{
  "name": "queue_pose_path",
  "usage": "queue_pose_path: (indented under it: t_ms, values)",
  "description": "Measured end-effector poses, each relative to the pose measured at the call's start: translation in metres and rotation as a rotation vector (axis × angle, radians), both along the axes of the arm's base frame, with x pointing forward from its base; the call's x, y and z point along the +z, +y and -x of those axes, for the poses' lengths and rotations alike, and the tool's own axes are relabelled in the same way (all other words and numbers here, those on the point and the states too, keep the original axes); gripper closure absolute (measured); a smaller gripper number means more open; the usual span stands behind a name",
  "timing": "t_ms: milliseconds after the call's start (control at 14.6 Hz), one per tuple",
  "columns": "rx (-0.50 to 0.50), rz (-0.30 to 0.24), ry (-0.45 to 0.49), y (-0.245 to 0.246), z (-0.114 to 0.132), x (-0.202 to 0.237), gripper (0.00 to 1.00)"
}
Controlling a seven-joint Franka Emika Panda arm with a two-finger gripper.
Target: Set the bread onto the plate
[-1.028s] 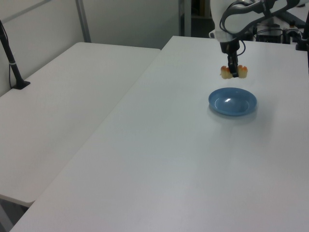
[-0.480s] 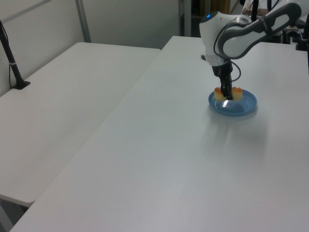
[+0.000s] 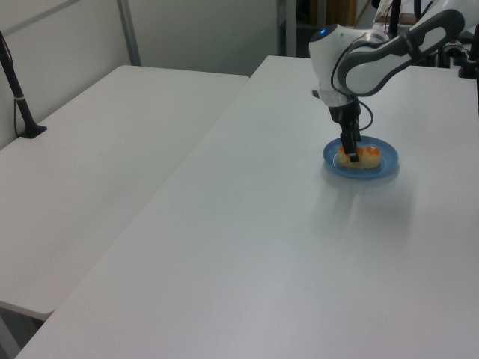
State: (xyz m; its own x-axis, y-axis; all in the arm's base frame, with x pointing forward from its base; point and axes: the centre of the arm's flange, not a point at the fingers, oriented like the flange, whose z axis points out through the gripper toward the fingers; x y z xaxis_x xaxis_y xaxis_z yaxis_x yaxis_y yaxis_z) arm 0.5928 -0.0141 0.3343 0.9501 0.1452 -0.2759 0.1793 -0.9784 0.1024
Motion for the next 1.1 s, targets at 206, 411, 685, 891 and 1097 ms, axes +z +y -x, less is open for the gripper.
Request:
queue_pose_path:
  t_ms: [206, 411, 685, 891, 1097]
  values:
    - [-0.019, 0.001, -0.064, 0.004, -0.012, 0.062, 0.0]
    - [-0.08, 0.004, -0.183, 0.034, -0.016, 0.139, 0.0]
    - [-0.162, 0.004, -0.32, 0.07, 0.002, 0.212, 0.0]
    - [-0.21, 0.01, -0.317, 0.072, 0.036, 0.258, 0.0]
    - [-0.208, 0.003, -0.283, 0.078, 0.044, 0.259, 0.0]
